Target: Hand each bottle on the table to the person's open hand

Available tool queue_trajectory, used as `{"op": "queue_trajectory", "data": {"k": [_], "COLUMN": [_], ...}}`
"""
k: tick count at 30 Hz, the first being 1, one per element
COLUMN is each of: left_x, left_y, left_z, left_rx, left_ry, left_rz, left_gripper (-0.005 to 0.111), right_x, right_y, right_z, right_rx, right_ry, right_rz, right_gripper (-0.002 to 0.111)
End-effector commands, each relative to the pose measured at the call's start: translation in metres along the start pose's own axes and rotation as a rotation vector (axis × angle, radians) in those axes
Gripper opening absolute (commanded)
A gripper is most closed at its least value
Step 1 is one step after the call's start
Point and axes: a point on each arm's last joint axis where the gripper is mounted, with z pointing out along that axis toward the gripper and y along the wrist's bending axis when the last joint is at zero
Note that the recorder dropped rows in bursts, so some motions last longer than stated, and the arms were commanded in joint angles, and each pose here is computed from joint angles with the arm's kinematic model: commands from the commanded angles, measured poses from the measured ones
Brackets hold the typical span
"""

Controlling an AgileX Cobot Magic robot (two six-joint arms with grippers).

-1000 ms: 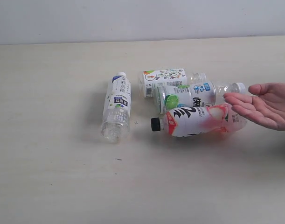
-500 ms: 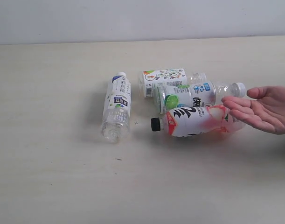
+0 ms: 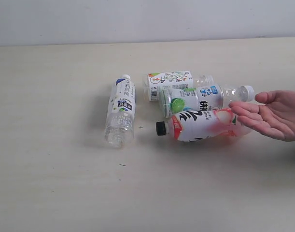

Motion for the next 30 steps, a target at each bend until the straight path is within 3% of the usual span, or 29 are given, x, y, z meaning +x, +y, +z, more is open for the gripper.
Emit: {"op": "queue_trajectory", "data": {"k": [1,3,5,10,12,16,19,24,30], "left_x": [-0.052,-0.056,-0.033,0.033,0.056,0.106,0.139,0.189,0.241], "left_y": [-0.040,-0.046,-0.035,0.004,0.015,0.019,0.006,-0.033,-0.057], "left_z": [0.050,0.103,0.161,0.221,0.233,0.244,0.248,0.248,0.246], "left_rx": [0.046,-0.055,-0.216,-0.485,-0.526,-0.430,-0.342,-0.188,-0.204], "left_ry": [-0.061,0.122,0.461,1.030,1.207,1.547,1.629,1.721,1.904], "left_rz": [0.035,0.126,0.217,0.202,0.189,0.207,0.186,0.252,0.381], "left_gripper": [0.000,0.000,0.000,0.000,0.000,0.000,0.000,0.000,0.000], "right_x": [0.000,0.000,0.000,0.000,0.000,0.000,0.000,0.000,0.000], "right_y": [0.000,0.000,0.000,0.000,0.000,0.000,0.000,0.000,0.000], "right_z": [0.000,0.000,0.000,0.000,0.000,0.000,0.000,0.000,0.000], "right_rx": [0.006,0.006,0.006,0.006,0.006,0.006,0.006,0.006,0.004], "right_ry": [-0.013,-0.013,-0.013,-0.013,-0.013,-0.013,-0.013,-0.013,-0.013], "right_rz": [-0.006,-0.006,-0.006,-0.006,-0.006,-0.006,-0.006,-0.006,-0.007], "right_gripper": [0.000,0.000,0.000,0.000,0.000,0.000,0.000,0.000,0.000]}}
